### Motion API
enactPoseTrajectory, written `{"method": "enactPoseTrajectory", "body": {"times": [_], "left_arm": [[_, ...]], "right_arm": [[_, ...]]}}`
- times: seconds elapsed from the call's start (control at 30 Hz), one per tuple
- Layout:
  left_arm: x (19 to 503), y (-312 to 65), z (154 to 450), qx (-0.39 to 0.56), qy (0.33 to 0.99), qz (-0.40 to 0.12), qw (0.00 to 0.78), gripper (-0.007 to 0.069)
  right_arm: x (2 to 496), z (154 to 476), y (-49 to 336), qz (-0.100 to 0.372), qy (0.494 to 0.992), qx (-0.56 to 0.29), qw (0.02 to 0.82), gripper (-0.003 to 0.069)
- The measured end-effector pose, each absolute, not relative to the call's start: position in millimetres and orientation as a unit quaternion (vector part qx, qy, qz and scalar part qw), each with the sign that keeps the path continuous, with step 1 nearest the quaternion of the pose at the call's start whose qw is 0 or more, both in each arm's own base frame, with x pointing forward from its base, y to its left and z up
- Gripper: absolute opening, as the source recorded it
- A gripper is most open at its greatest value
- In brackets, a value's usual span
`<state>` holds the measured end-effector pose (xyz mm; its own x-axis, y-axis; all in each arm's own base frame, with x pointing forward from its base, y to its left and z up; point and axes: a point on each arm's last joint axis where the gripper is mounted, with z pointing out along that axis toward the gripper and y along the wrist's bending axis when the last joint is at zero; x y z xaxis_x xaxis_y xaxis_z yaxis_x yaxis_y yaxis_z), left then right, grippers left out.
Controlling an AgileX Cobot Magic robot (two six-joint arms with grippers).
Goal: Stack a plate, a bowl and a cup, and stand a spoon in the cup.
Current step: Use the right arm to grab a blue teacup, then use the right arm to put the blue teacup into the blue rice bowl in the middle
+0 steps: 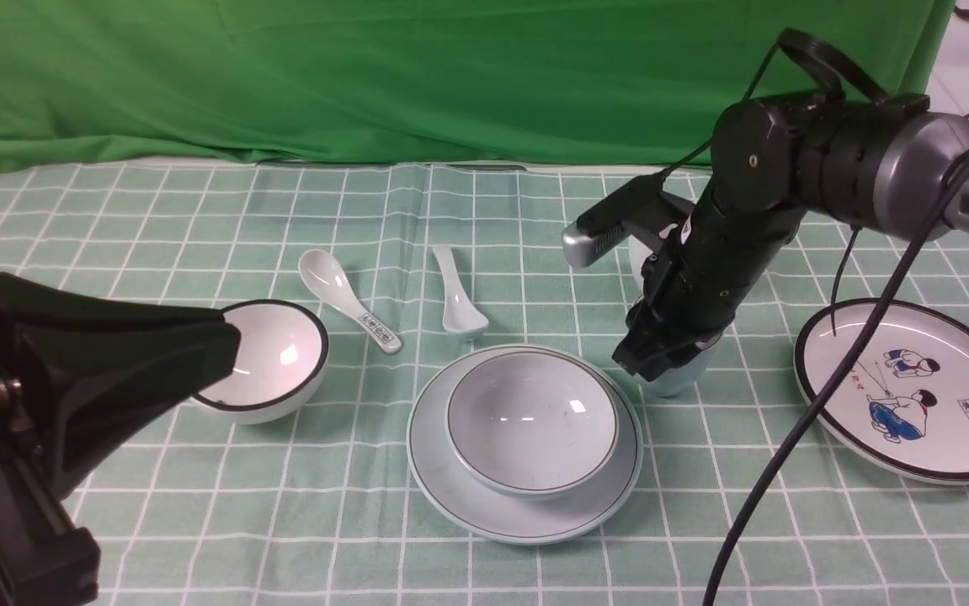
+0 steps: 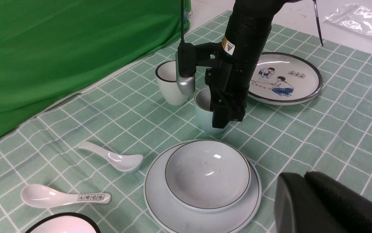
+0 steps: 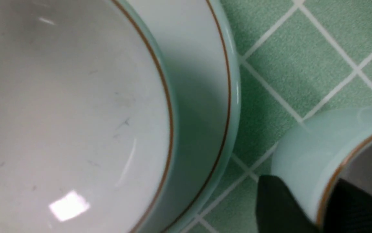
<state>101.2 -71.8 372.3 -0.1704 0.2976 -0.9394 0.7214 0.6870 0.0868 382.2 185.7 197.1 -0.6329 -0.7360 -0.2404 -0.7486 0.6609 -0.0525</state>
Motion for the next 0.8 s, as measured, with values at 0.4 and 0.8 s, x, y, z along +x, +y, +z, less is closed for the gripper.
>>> {"method": "enactPoseTrajectory", "body": {"times": [0.4, 0.8], "left_arm": [[101, -72, 372, 0.345, 0.740, -0.194, 0.544, 0.0018], [101, -72, 372, 0.345, 0.741, -0.194, 0.542, 0.0018]], "right_arm": [[324, 283, 212, 0.029, 0.880, -0.447, 0.160, 0.0088], [290, 248, 279, 0.038, 0.844, -0.521, 0.118, 0.0088]]}}
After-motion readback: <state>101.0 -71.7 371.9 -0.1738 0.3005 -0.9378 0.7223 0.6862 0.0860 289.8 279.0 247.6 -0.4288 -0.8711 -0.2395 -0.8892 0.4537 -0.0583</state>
